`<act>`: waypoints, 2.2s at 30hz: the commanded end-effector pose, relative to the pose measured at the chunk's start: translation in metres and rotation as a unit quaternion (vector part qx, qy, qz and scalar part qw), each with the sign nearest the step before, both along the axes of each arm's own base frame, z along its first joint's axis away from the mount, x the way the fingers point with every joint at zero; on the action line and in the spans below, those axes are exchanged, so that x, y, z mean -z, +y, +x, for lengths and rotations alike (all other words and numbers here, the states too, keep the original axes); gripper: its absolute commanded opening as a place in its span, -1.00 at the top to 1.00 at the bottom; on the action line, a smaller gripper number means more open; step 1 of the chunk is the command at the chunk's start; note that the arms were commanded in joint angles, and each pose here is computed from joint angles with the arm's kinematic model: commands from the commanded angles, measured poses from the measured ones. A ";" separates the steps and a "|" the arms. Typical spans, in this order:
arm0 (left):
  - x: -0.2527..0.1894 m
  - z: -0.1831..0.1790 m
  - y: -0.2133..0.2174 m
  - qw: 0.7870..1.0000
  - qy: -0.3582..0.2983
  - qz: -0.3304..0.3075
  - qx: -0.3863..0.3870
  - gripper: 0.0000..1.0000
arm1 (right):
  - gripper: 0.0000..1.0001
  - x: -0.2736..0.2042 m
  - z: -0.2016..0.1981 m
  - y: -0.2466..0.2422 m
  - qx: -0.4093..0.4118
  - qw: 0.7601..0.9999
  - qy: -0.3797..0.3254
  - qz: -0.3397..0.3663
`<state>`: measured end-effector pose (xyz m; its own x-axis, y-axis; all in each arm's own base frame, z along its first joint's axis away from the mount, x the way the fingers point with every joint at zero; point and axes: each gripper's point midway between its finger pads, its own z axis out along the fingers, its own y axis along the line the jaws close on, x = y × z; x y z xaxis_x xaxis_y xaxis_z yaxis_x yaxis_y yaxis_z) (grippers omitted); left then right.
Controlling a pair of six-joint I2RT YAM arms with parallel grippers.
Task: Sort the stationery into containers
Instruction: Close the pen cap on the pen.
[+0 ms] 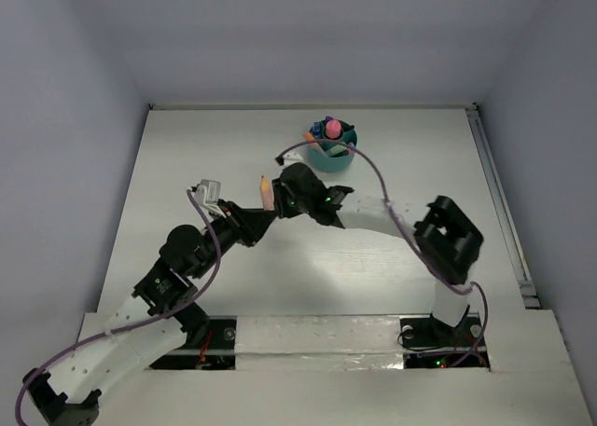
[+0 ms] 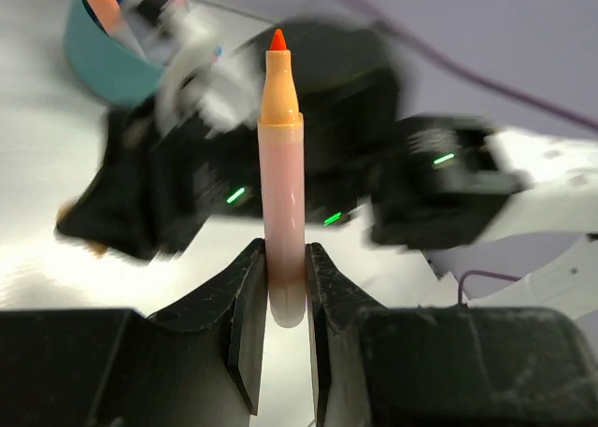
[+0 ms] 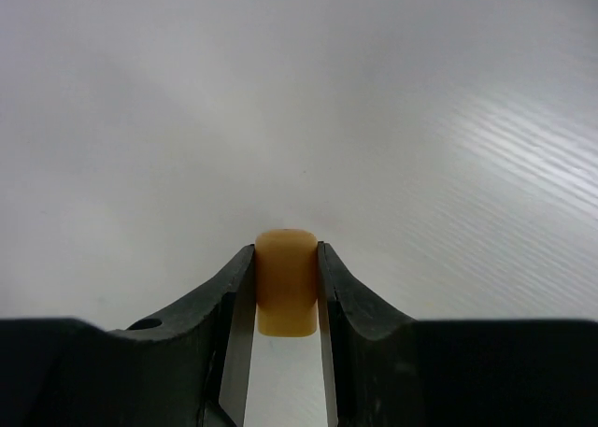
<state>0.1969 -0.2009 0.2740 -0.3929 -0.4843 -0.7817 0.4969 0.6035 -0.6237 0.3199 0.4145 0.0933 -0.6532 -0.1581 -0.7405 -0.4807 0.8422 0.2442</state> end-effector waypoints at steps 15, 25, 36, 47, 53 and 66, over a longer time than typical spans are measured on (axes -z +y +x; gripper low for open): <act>0.047 0.003 -0.041 0.997 -0.003 -0.005 0.082 1.00 | 0.70 -0.195 0.028 -0.087 0.120 0.950 -0.150 0.247; 0.049 0.022 -0.057 0.996 -0.006 0.025 0.084 1.00 | 0.67 -0.192 0.011 -0.071 0.082 0.947 -0.113 0.288; 0.046 0.031 -0.067 0.996 -0.009 0.022 0.088 1.00 | 0.65 -0.177 0.004 -0.070 0.079 0.950 -0.100 0.284; 0.056 0.032 -0.072 0.995 0.006 0.027 0.097 1.00 | 0.64 -0.187 0.004 -0.072 0.081 0.948 -0.118 0.286; 0.054 0.034 -0.072 0.995 0.003 0.028 0.095 1.00 | 0.64 -0.193 0.003 -0.075 0.081 0.946 -0.128 0.288; 0.048 0.035 -0.076 0.995 -0.002 0.021 0.098 1.00 | 0.62 -0.189 0.002 -0.077 0.079 0.946 -0.131 0.285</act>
<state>0.2266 -0.2697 0.1865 -0.5409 -0.3111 -0.7814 0.5507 0.5712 -0.6086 0.3232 0.3363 0.2664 -0.4632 0.3733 -0.8038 -0.4336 0.6955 0.5730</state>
